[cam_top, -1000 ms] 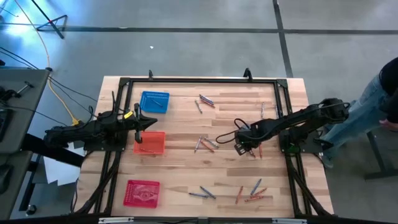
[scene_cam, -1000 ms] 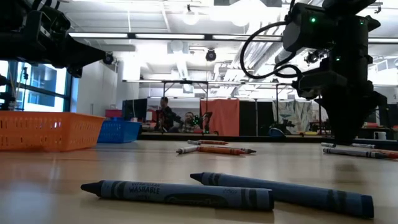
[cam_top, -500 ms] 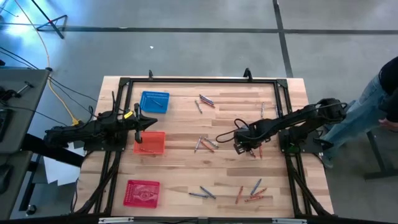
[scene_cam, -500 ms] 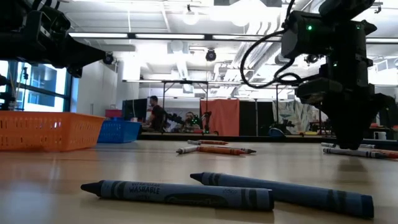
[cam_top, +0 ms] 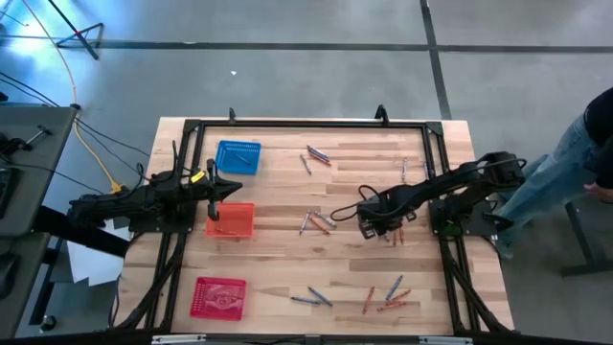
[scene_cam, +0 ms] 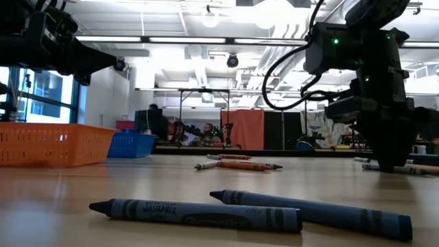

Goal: Sort crayons
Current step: Put the gray crayon into the red bin

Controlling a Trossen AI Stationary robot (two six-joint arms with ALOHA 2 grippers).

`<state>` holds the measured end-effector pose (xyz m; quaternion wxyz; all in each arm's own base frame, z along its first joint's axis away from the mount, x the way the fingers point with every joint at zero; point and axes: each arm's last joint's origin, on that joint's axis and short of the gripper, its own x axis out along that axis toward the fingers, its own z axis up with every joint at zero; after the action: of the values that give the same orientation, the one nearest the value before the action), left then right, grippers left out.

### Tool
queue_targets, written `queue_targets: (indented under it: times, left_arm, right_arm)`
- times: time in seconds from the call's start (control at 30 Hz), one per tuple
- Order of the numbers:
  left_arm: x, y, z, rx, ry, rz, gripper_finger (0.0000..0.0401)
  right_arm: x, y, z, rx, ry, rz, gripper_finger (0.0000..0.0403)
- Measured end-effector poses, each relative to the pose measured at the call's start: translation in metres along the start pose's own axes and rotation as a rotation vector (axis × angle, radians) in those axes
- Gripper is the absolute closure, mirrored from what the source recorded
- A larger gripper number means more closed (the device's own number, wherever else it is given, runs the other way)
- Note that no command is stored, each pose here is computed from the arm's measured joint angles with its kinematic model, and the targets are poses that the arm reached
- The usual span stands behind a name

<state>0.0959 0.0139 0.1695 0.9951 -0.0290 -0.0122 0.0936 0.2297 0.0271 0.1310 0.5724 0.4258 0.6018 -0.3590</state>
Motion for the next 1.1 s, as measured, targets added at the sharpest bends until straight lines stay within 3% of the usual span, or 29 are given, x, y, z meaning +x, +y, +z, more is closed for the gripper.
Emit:
queue_targets:
  times: [0.23, 0.47, 0.7, 0.9, 1.1]
  left_arm:
    - [0.000, 0.000, 0.000, 0.000, 0.000, 0.000, 0.0400]
    - [0.000, 0.000, 0.000, 0.000, 0.000, 0.000, 0.0400]
    - [0.000, 0.000, 0.000, 0.000, 0.001, 0.000, 0.0400]
    - [0.000, 0.000, 0.000, 0.000, 0.000, 0.000, 0.0400]
    - [0.000, 0.000, 0.000, 0.000, 0.000, 0.000, 0.0400]
  right_arm:
    - [-0.001, 0.002, 0.001, -0.004, -0.014, 0.007, 0.0393]
    - [-0.005, 0.001, 0.000, -0.004, -0.027, 0.011, 0.0398]
    - [-0.030, -0.004, 0.000, 0.016, -0.163, 0.098, 0.0400]
    - [-0.060, 0.003, 0.001, 0.002, -0.331, 0.340, 0.0401]
    - [-0.096, 0.031, 0.004, -0.267, -0.523, 0.748, 0.0401]
